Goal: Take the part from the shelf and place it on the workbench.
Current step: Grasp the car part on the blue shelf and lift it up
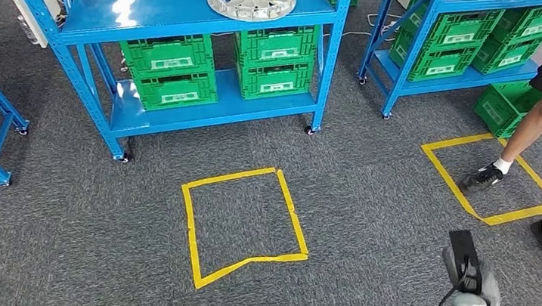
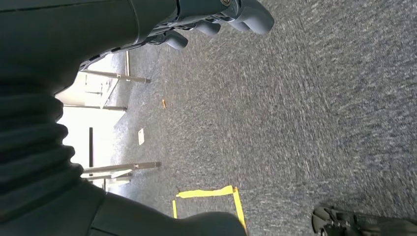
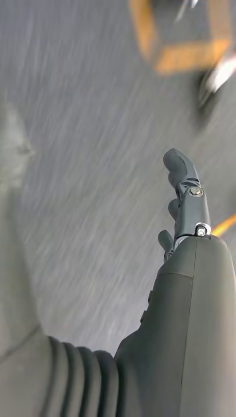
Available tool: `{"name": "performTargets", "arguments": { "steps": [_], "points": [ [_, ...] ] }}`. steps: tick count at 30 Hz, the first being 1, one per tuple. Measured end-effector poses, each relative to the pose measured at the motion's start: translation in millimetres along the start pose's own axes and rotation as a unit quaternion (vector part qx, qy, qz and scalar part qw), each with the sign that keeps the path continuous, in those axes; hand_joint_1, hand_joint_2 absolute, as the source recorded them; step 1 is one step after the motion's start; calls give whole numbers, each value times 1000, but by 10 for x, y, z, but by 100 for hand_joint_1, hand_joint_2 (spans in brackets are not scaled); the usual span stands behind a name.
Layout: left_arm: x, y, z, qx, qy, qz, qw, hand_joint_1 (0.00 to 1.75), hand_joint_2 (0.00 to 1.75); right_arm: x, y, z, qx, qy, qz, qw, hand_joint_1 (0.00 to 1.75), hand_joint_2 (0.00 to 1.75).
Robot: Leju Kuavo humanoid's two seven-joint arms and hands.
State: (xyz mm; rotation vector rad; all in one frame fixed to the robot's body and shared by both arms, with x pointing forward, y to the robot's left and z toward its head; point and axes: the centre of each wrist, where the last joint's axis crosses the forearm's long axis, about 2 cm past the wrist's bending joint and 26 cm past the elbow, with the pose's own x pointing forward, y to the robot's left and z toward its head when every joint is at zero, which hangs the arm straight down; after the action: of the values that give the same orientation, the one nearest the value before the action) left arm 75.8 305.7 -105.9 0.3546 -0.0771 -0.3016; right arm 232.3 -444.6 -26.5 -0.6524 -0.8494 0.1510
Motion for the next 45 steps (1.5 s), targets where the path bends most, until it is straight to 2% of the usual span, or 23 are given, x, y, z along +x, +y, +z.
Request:
{"name": "performTargets", "arguments": {
  "steps": [4, 8, 11, 12, 15, 28, 32, 35, 39, 40, 42, 44, 45],
  "points": [
    [8, -44, 13, -14, 13, 7, 1000, 0, 175, 463, -198, -213, -24, -82, 9, 996, 0, 175],
    [-21, -79, 18, -27, 24, 10, 999, 0, 175, 544, -200, -231, -18, -97, 11, 995, 0, 175],
    [-82, -106, 18, -40, 26, 22, 999, 0, 175, 407, -73, -150, 6, -76, 6, 997, 0, 44],
    [-104, -114, 18, -44, 25, 27, 998, 0, 131, 348, -21, -114, 15, -67, 4, 998, 0, 0],
    [-166, -135, 17, -56, 21, 43, 997, 0, 0, 170, 130, 2, 41, -40, -3, 998, 0, 0],
    [-396, -224, 32, -100, -13, 105, 989, 0, 0, -670, 755, 718, 156, 105, -46, 981, 0, 0],
    [-461, -255, 43, -112, -26, 123, 986, 0, 175, -910, 917, 989, 187, 153, -64, 968, 0, 0],
    [-508, -280, 53, -122, -37, 136, 982, 0, 175, -1087, 1036, 1217, 212, 190, -76, 955, 0, 0],
    [-574, -312, 68, -135, -49, 155, 977, 0, 175, -1304, 1168, 1525, 243, 239, -89, 936, 0, 175],
    [-589, -319, 72, -138, -53, 160, 976, 0, 175, -1352, 1197, 1600, 250, 251, -93, 930, 0, 175],
    [-617, -332, 78, -144, -59, 171, 973, 0, 175, -1435, 1247, 1737, 262, 274, -102, 920, 0, 87],
    [-636, -343, 84, -149, -66, 180, 970, 0, 175, -1498, 1287, 1849, 272, 293, -112, 910, 0, 87],
    [-642, -348, 87, -151, -68, 183, 969, 0, 175, -1521, 1302, 1893, 276, 300, -115, 906, 0, 131]
  ]
}}
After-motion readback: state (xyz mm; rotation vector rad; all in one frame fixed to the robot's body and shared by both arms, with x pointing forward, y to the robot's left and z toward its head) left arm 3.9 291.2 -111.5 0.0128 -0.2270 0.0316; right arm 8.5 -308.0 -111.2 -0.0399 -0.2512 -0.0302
